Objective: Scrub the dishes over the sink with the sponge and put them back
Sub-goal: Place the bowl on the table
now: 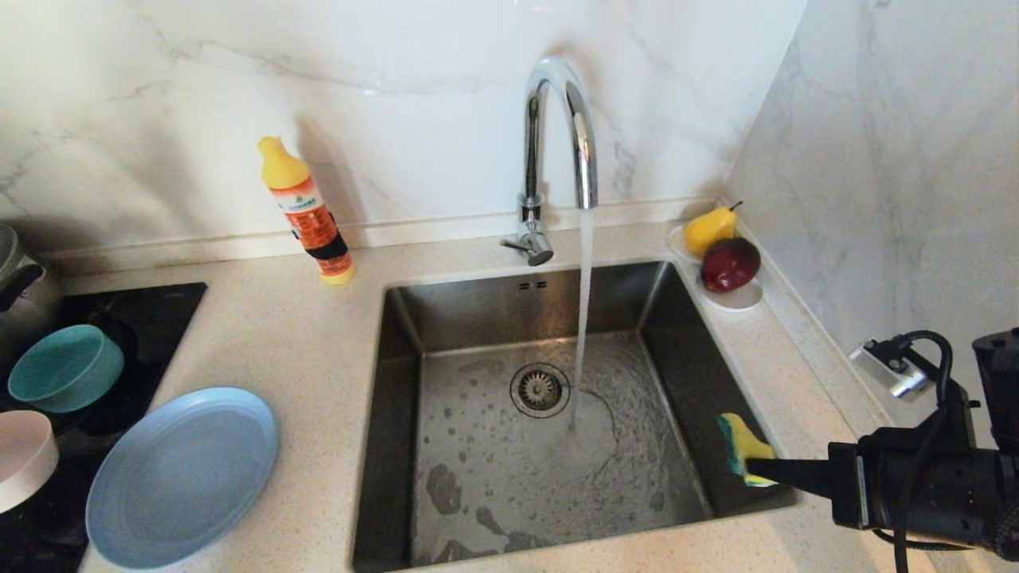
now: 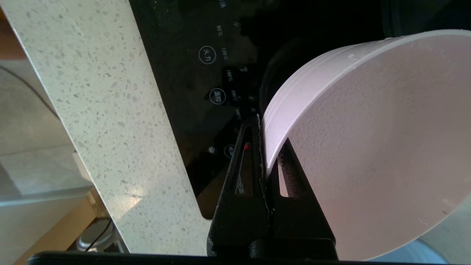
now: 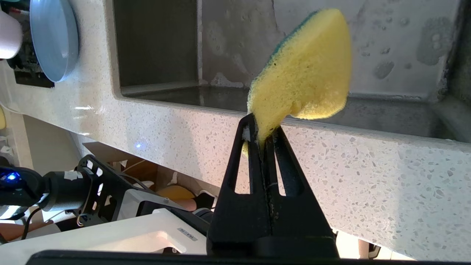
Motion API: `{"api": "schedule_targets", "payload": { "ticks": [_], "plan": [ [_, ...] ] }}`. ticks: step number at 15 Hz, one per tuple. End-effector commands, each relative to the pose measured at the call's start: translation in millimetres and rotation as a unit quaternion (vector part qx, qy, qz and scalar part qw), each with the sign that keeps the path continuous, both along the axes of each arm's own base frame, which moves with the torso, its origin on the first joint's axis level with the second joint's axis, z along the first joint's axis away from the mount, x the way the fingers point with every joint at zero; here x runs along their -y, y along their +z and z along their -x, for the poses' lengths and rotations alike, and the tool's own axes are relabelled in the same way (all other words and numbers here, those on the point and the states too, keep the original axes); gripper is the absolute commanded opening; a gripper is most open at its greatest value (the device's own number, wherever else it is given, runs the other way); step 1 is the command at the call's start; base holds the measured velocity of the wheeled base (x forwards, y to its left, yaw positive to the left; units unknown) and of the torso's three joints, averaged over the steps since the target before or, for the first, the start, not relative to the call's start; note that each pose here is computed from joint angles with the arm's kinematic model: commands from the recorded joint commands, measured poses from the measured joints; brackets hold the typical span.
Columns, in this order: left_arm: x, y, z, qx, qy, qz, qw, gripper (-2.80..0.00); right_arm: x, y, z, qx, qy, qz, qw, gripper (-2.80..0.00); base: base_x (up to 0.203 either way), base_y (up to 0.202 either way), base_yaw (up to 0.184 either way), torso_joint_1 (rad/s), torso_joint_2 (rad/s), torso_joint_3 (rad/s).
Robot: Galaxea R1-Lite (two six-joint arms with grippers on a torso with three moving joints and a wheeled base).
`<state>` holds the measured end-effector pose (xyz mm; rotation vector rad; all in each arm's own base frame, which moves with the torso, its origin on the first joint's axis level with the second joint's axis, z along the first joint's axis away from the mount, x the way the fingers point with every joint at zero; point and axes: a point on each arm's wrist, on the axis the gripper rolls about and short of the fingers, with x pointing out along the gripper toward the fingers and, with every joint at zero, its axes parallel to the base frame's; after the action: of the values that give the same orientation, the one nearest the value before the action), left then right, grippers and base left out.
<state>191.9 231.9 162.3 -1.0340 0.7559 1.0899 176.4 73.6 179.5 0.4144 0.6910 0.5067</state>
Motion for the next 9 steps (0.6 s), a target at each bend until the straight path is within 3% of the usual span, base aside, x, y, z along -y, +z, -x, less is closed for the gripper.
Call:
{"api": "schedule_targets", "payload": {
  "ticks": [1,4,5,7,9],
  "plan": [
    [-6,-11,-3,-0.004,0.001,0.016,0.9999,-2.80,1,0,0,0.000,-0.003,-0.002,1.000,-2.80,0.000,0.000,0.000,0.000,0.00,0.000],
    [-7,-17,-5,-0.001,-0.002,0.023,0.9997,-2.80,5,1,-1,0.000,-0.007,-0.005,1.000,-2.80,0.000,0.000,0.000,0.000,0.00,0.000],
    [-9,-19,-6,-0.003,-0.002,0.026,0.9997,0.00,6,1,-2,0.000,-0.007,-0.007,1.000,-2.80,0.000,0.000,0.000,0.000,0.00,0.000],
    [-6,-12,-4,0.008,-0.004,0.019,0.9998,0.00,6,2,-1,0.001,-0.006,-0.009,1.000,-2.80,0.000,0.000,0.000,0.000,0.00,0.000],
    [1,7,0,0.045,-0.019,0.012,0.9987,0.00,6,1,-1,-0.001,-0.005,-0.009,1.000,-2.80,0.000,0.000,0.000,0.000,0.00,0.000]
  ]
}}
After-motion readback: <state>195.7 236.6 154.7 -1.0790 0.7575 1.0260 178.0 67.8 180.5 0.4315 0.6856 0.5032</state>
